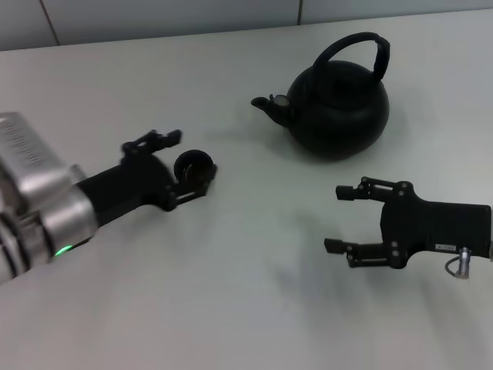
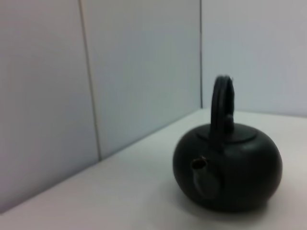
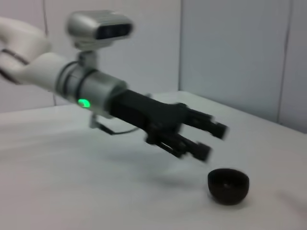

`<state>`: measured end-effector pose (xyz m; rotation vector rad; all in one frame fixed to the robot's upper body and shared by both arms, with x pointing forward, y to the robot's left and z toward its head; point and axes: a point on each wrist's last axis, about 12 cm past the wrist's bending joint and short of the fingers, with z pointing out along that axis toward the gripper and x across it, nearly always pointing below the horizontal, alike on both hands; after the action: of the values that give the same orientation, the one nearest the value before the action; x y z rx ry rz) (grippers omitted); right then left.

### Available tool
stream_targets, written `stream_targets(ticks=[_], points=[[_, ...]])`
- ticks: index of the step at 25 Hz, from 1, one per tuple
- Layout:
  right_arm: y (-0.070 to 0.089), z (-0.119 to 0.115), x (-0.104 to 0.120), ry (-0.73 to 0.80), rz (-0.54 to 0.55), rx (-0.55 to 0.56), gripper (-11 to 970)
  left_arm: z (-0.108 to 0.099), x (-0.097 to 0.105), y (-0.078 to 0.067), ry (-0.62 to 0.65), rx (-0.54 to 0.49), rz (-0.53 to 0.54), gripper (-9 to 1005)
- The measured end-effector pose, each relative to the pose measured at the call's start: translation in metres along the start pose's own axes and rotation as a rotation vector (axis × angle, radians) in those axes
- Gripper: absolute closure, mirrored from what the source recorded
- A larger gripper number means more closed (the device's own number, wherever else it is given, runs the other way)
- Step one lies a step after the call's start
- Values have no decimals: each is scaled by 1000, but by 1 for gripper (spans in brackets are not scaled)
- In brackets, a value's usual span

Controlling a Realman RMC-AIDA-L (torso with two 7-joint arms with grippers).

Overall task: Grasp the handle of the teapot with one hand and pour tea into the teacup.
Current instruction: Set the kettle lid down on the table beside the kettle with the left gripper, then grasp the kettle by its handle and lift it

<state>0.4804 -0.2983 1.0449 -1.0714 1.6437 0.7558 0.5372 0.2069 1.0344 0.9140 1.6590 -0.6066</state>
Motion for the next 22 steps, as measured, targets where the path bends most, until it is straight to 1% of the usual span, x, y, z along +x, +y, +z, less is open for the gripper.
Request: stream_targets(ticks=[1,2,3,6,7,8,9,11,12,13,14,16,17,18,21,22], points=[[0,-1,0,-9,5,11,123,-7,0,0,-22,-15,-3,182],[0,-1,1,-29,18,28,123,-23,2,1,-58,-53,-19,182],[0,-1,1,-29,18,28,123,-23,2,1,-58,-53,-19,182],[0,-3,2,-50,27,51,124,-45,7,6,-93,-106,-44,181],[-1,-7,2,-78,37,90,124,-55,10,8,-103,-125,-54,181],[-1,-7,2,-78,37,90,124,-55,10,8,-103,-125,-54,181],[-2,-9,1,-92,43,108,124,-60,12,9,-107,-136,-59,181],[-4,-15,1,-154,64,180,124,-68,16,9,-107,-150,-65,182],[-5,-21,1,-212,68,251,123,-72,19,9,-104,-158,-65,182],[-5,-21,1,-212,68,251,123,-72,19,9,-104,-158,-65,182],[-5,-25,2,-239,67,289,122,-74,21,8,-99,-162,-61,182],[-6,-31,4,-296,72,374,123,-78,24,7,-90,-168,-47,182],[-6,-35,6,-342,82,443,123,-81,27,5,-83,-172,-45,182],[-6,-35,6,-342,82,443,124,-81,27,5,-83,-172,-45,182],[-6,-41,11,-387,92,545,124,-85,31,4,-73,-179,-51,181],[-6,-43,15,-403,98,613,124,-86,33,3,-67,-181,-55,181]])
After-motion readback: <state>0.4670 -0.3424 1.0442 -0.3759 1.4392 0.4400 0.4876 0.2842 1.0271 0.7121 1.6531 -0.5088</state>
